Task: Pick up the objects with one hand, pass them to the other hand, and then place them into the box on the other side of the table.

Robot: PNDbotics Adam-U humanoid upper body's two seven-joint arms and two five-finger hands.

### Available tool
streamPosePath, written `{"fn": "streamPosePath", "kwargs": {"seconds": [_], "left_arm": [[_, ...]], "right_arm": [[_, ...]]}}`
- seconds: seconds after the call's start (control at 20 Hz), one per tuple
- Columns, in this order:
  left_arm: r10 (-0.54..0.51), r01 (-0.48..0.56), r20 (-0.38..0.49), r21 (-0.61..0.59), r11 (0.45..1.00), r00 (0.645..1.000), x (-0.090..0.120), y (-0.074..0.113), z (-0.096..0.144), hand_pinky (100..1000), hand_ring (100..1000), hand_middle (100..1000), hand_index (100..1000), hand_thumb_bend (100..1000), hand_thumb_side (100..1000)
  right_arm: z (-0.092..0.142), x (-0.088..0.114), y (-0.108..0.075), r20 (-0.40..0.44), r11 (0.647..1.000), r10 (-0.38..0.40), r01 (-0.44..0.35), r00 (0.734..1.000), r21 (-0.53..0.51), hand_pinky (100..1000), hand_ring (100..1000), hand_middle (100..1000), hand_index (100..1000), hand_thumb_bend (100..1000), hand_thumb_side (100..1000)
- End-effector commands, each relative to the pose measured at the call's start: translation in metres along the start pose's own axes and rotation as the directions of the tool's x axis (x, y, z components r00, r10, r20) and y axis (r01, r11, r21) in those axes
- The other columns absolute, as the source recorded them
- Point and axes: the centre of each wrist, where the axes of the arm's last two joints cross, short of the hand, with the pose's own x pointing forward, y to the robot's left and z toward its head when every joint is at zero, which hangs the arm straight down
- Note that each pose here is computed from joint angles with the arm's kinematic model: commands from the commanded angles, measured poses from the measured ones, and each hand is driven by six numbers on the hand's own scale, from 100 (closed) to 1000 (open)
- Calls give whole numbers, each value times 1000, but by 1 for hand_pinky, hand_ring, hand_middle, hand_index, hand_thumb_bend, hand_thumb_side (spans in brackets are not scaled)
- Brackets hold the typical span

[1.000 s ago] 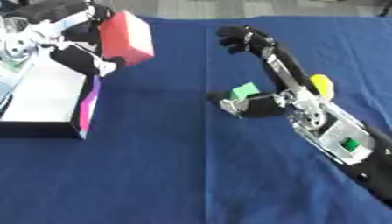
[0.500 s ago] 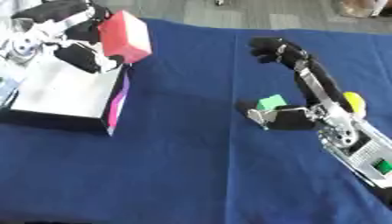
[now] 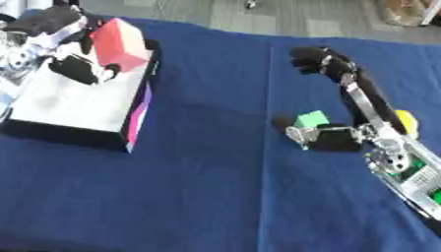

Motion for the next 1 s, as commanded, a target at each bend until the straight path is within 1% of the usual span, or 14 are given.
{"fn": "streamPosePath", "kwargs": {"seconds": [0.05, 0.15, 0.3, 0.35, 0.45, 0.5, 0.55, 0.6, 0.65, 0.7, 0.75, 0.8, 0.85, 1.0], "left_arm": [[-20, 20, -25, 37, 999, 999, -9, 8, 0, 1000, 520, 350, 422, 100, 259], [-29, 30, -31, 35, 999, 999, -12, 4, -1, 1000, 518, 367, 432, 100, 260], [-47, 48, -41, 28, 998, 998, -17, -1, -3, 1000, 541, 409, 456, 100, 264], [-54, 55, -42, 25, 998, 998, -18, -2, -4, 1000, 564, 436, 477, 100, 267], [-66, 67, -48, 27, 997, 997, -21, -3, -4, 1000, 584, 458, 511, 100, 270], [-70, 72, -52, 28, 997, 996, -22, -4, -4, 1000, 616, 489, 572, 116, 276], [-75, 77, -58, 26, 997, 995, -24, -5, -4, 1000, 659, 527, 649, 147, 285], [-80, 82, -65, 23, 996, 995, -25, -6, -4, 1000, 688, 554, 690, 175, 292], [-87, 89, -72, 20, 996, 994, -26, -7, -5, 1000, 724, 589, 746, 227, 303], [-95, 97, -78, 16, 995, 992, -28, -8, -5, 1000, 748, 612, 772, 285, 317], [-105, 106, -84, 11, 994, 991, -29, -9, -5, 1000, 792, 662, 813, 373, 338], [-118, 118, -90, 1, 993, 989, -30, -11, -5, 1000, 822, 693, 830, 424, 350], [-131, 131, -95, -11, 991, 987, -32, -12, -5, 1000, 839, 712, 859, 494, 361], [-164, 160, -105, -41, 986, 981, -35, -14, -5, 1000, 910, 774, 930, 583, 341]], "right_arm": [[-5, 5, -7, 31, 1000, 17, -16, 999, -22, 759, 806, 822, 903, 492, 100], [-5, 5, -8, 31, 1000, 15, -14, 999, -26, 759, 806, 823, 903, 493, 100], [-5, 5, -8, 30, 999, 13, -12, 999, -29, 758, 805, 824, 903, 495, 100], [-5, 5, -8, 29, 999, 13, -12, 999, -30, 758, 805, 824, 903, 495, 100], [-5, 5, -8, 28, 999, 11, -10, 1000, -31, 757, 805, 824, 903, 496, 100], [-5, 5, -8, 29, 999, 11, -10, 1000, -30, 757, 805, 824, 903, 495, 100], [-5, 5, -8, 28, 999, 12, -11, 1000, -30, 757, 804, 824, 902, 494, 100], [-5, 5, -8, 28, 999, 12, -11, 1000, -30, 757, 804, 823, 902, 493, 100], [-5, 5, -8, 28, 999, 13, -12, 1000, -30, 757, 804, 823, 902, 493, 100], [-5, 5, -8, 29, 999, 12, -12, 1000, -31, 756, 803, 823, 901, 493, 100], [-5, 5, -8, 29, 999, 12, -11, 999, -31, 756, 803, 822, 901, 493, 100], [-5, 5, -8, 30, 999, 11, -10, 999, -31, 755, 802, 822, 901, 500, 100], [-5, 5, -7, 30, 1000, 10, -9, 999, -30, 755, 802, 822, 901, 495, 100], [-5, 5, -7, 29, 1000, 10, -9, 1000, -29, 753, 801, 822, 900, 507, 100]]}}
